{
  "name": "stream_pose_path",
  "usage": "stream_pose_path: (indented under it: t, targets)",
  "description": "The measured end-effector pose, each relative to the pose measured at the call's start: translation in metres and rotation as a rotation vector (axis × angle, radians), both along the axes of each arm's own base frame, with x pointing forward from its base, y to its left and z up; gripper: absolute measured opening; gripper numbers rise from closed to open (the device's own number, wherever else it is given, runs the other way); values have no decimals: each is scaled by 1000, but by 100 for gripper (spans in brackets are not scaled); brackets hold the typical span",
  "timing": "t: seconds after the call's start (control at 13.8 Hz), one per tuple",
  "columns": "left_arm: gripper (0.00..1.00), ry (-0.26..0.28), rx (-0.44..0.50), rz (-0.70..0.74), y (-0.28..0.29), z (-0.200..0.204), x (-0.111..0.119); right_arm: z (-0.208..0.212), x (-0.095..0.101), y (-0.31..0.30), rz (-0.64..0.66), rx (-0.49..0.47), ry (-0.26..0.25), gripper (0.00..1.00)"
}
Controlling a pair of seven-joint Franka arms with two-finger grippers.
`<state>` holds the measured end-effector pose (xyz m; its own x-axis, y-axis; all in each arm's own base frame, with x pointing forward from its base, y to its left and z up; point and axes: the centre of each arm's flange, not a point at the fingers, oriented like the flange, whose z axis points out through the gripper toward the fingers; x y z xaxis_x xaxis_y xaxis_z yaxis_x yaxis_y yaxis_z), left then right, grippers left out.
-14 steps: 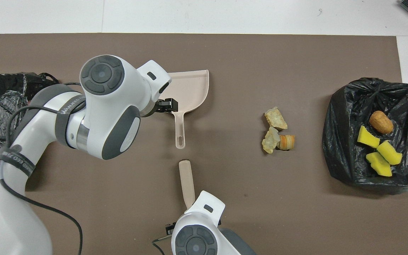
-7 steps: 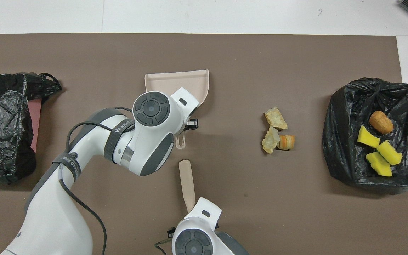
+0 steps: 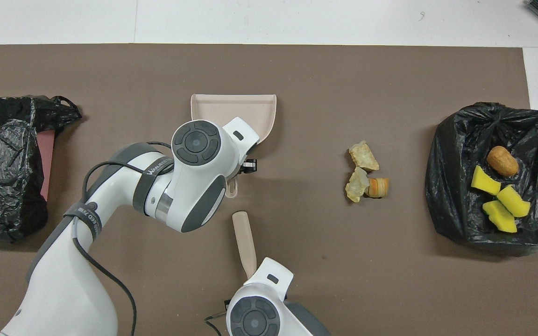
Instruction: Sweep and dump trash in bin
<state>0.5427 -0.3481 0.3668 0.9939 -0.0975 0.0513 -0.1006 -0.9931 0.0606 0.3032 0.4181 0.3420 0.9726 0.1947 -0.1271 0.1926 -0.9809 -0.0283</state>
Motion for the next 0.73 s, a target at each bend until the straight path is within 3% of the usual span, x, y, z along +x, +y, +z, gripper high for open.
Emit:
stream_pose_path:
  t: [0.29,0.51,0.73]
  targets:
    - [31,-25,15,-164,53,47,16,52,31,-35,-57,-57,13,26]
    - [31,20,47,-395,93,65,19,92,69,-100,-163,-85,-12,26]
    - [31,87,58,-661,119,61,18,100,103,-157,-199,-150,-68,26]
